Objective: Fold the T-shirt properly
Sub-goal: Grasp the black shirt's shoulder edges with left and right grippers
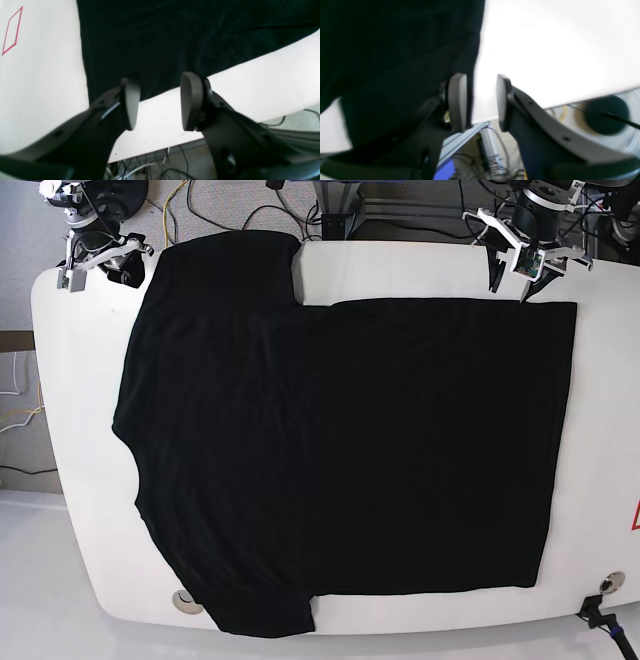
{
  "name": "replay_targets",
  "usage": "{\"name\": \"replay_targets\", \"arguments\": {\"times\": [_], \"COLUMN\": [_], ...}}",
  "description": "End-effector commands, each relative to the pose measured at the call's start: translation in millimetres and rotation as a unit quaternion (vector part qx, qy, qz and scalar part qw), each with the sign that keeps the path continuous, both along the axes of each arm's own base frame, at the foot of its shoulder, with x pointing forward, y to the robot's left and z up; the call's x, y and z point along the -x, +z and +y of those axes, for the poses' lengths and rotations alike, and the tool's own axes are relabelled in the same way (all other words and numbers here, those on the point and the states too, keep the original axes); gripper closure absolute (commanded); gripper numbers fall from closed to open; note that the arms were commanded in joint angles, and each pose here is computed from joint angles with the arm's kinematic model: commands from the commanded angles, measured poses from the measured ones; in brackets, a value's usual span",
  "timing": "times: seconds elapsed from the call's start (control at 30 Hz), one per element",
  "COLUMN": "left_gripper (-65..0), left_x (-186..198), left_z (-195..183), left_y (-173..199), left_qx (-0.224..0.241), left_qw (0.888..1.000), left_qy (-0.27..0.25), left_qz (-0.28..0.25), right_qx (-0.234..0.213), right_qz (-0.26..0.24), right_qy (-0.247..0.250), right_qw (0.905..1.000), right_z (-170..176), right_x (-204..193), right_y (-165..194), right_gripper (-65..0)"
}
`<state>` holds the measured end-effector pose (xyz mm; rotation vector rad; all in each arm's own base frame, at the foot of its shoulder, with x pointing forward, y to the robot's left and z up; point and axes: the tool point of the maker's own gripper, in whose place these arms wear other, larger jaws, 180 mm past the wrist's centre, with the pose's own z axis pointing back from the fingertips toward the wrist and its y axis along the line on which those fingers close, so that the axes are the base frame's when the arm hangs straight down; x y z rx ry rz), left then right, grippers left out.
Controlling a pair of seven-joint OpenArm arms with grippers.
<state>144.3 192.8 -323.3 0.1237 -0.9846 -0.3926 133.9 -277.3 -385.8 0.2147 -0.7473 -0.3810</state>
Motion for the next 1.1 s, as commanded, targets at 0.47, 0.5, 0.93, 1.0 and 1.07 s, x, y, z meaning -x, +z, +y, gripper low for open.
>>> {"name": "replay_targets", "arguments": {"times": [0.47, 0.5, 0.93, 1.0, 1.07], "left_gripper": [-26.2, -26.2, -25.9, -26.0, -26.4], "left_x": [-8.5, -8.8, -14.0, -14.5, -15.2], "left_z": [0.1, 1.0, 24.1, 34.3, 48.1], "left_y": [9.0, 9.4, 14.5, 16.3, 18.8], "left_qx": [0.003, 0.000, -0.026, -0.038, -0.049], "left_qw": [1.000, 1.000, 0.999, 0.998, 0.997], "left_qy": [0.001, 0.002, 0.030, 0.039, 0.053], "left_qz": [-0.023, -0.023, -0.028, -0.029, -0.031], "right_qx": [-0.098, -0.101, -0.118, -0.118, -0.119], "right_qz": [0.027, 0.029, 0.044, 0.045, 0.044], "right_qy": [-0.004, -0.004, -0.008, -0.007, -0.006], "right_qw": [0.9948, 0.9944, 0.9920, 0.9919, 0.9919], "right_z": [16.8, 18.1, 24.1, 24.7, 25.7], "right_x": [2.1, 3.0, 9.1, 9.3, 8.6], "right_y": [-29.5, -30.7, -43.0, -43.9, -43.9], "right_gripper": [-20.0, -20.2, -19.9, -20.0, -20.1]}}
